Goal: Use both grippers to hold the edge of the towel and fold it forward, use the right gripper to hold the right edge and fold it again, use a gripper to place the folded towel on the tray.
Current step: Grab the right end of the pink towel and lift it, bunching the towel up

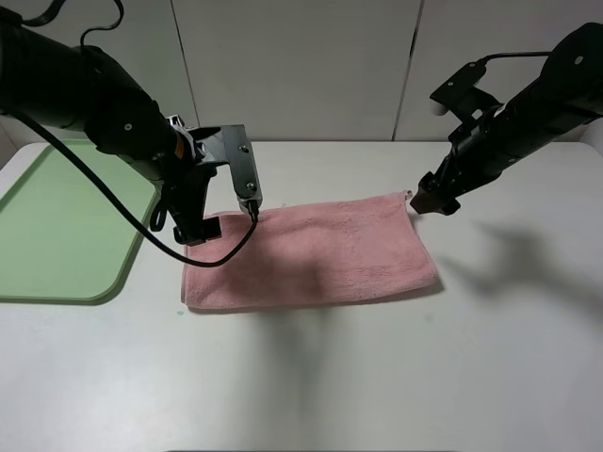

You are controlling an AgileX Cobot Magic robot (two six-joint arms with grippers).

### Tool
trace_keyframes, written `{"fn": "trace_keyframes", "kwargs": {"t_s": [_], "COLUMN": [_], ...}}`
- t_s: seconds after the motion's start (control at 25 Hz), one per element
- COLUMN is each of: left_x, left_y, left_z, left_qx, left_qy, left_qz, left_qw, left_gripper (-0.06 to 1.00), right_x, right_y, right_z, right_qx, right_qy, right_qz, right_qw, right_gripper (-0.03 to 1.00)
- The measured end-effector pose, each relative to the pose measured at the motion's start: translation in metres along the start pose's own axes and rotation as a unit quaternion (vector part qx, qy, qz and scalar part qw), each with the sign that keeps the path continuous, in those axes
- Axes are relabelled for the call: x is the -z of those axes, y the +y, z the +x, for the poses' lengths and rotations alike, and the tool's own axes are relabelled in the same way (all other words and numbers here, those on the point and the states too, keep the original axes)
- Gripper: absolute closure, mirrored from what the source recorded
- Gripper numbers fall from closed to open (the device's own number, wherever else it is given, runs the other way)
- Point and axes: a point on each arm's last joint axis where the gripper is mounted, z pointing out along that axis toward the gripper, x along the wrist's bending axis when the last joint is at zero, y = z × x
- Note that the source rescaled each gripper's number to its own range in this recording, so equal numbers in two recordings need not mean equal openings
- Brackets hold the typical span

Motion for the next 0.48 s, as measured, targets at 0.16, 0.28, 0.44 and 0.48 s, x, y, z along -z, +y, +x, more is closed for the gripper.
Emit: {"fn": "trace_keyframes", "kwargs": {"t_s": [0.16,0.28,0.44,0.48], "left_x": [0.0,0.0,0.0005,0.0014], "left_y": [0.0001,-0.0002,-0.0008,-0.0009], "left_z": [0.0,-0.0001,-0.0003,0.0], "left_qx": [0.0,0.001,0.002,0.002], "left_qy": [0.0,-0.001,-0.002,-0.001], "left_qz": [0.0,0.001,0.004,0.004], "left_qw": [1.0,1.0,1.0,1.0], "left_gripper": [-0.05,-0.05,-0.05,-0.05], "right_x": [0.0,0.0,0.0,0.0], "right_y": [0.0,0.0,0.0001,0.0001], "right_z": [0.0,0.0,0.0001,0.0001], "right_qx": [0.0,-0.001,-0.012,-0.019], "right_qy": [0.0,0.0,0.001,0.001], "right_qz": [0.0,0.0,-0.001,-0.001], "right_qw": [1.0,1.0,1.0,1.0], "right_gripper": [-0.03,-0.03,-0.03,-0.03]}}
